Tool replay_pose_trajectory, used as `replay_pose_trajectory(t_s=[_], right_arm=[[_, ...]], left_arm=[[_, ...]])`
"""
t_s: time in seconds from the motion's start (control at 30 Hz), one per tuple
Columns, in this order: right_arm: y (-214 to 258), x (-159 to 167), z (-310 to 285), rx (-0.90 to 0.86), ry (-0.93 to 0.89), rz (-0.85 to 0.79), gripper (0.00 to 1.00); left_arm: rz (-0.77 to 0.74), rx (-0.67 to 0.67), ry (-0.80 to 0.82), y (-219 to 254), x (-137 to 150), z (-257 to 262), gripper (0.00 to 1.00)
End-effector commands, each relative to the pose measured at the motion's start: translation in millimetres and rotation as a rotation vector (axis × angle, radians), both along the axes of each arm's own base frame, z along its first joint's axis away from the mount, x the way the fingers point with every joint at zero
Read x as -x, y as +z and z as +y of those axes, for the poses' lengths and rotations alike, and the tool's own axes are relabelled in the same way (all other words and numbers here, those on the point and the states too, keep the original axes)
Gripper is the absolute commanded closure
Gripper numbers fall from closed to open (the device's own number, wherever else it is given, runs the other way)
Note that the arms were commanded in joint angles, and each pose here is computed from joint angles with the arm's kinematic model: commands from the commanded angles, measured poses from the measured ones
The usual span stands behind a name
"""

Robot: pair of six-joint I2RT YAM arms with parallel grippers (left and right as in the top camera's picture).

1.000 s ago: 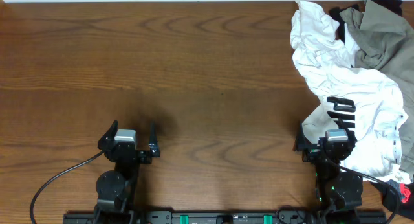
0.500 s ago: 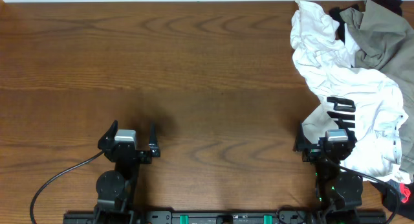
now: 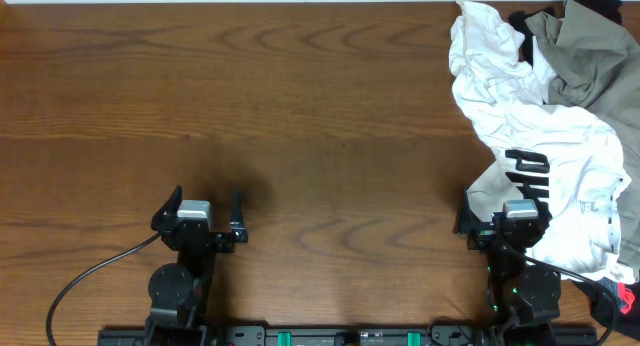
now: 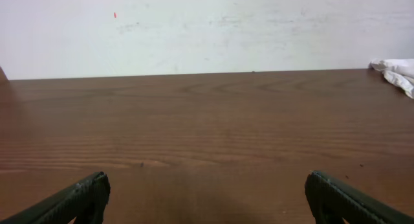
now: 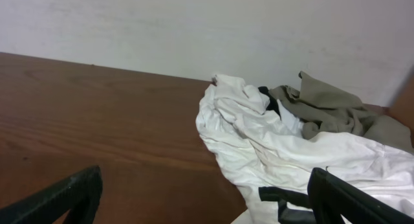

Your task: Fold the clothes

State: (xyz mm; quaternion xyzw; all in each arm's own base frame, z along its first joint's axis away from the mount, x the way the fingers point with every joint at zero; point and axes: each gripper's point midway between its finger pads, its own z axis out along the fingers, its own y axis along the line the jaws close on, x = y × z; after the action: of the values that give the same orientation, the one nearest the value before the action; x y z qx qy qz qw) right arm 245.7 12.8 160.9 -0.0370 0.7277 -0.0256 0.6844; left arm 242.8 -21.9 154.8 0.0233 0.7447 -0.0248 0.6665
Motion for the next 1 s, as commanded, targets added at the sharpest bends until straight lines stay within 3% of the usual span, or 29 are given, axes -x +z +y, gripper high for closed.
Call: replay_pose_trajectory(t_s=[0.0, 0.83, 0.97], right_arm=[[-1.2, 0.0, -0.9, -0.013, -0.003, 0.001, 0.01], [-0.7, 0.0, 0.8, -0.016, 0.006, -0.002, 0.01], [-0.9, 0.1, 3.2, -0.087, 0.016, 0.001, 0.01]], left_arm=[[0.041, -0.015, 0.023, -17.7, -0.3, 3.9, 0.02], [0.041, -0.015, 0.023, -17.7, -0.3, 3.9, 0.02], [0.038, -0.015, 0.022, -17.0, -0.4, 3.8, 0.02]])
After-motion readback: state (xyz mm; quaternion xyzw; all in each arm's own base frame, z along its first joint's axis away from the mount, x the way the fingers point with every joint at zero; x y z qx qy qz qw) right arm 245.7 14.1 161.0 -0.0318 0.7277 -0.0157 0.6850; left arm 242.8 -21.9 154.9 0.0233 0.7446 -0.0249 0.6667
